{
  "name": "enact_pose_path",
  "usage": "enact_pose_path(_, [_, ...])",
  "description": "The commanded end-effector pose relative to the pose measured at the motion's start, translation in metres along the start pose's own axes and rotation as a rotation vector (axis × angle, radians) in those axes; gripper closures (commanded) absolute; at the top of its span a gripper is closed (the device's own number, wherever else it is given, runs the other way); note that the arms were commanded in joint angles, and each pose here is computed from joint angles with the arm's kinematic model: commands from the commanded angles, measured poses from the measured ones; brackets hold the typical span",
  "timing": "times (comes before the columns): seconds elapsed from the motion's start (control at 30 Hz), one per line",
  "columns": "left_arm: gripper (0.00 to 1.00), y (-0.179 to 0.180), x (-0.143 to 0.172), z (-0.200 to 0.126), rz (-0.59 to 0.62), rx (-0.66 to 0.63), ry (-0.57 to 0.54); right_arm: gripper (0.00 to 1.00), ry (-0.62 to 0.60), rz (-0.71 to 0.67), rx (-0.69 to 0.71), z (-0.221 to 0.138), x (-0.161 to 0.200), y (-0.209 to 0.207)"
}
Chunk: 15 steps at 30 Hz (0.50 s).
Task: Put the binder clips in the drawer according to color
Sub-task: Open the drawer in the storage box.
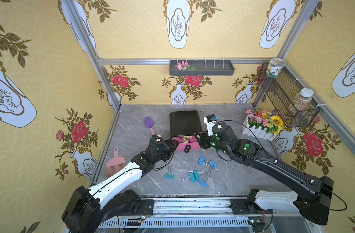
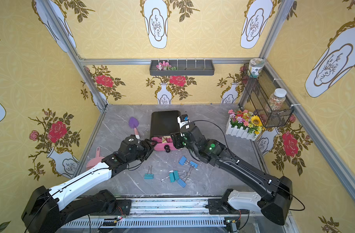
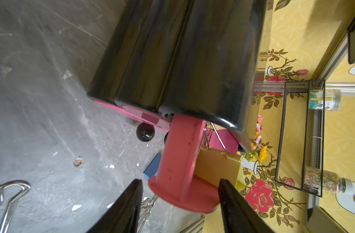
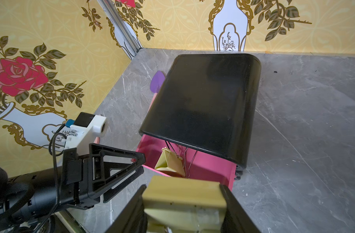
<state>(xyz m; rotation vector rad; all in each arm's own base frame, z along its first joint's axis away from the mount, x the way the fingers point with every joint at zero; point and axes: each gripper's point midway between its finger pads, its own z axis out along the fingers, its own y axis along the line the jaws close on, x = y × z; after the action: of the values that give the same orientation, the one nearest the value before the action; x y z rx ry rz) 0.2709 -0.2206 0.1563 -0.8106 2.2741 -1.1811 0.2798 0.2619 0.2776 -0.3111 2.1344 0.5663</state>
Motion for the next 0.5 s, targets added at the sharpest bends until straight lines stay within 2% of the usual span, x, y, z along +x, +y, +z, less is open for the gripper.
enact_pose_path(0.0, [0.40, 0.003, 0.002, -0.001, -0.003, 0.007, 0.006, 0.59, -0.037, 0.018, -0.031, -0.001, -0.010, 0.007])
enact_pose_path(0.2, [0.49, 0.009, 0.006, -0.006, -0.016, 0.016, 0.016, 0.59, -0.027, 0.022, -0.032, 0.002, -0.007, 0.007])
enact_pose_path(0.47, [0.50, 0.014, 0.009, -0.017, -0.035, 0.039, 0.020, 0.59, 0.042, 0.023, -0.061, 0.024, 0.004, 0.017])
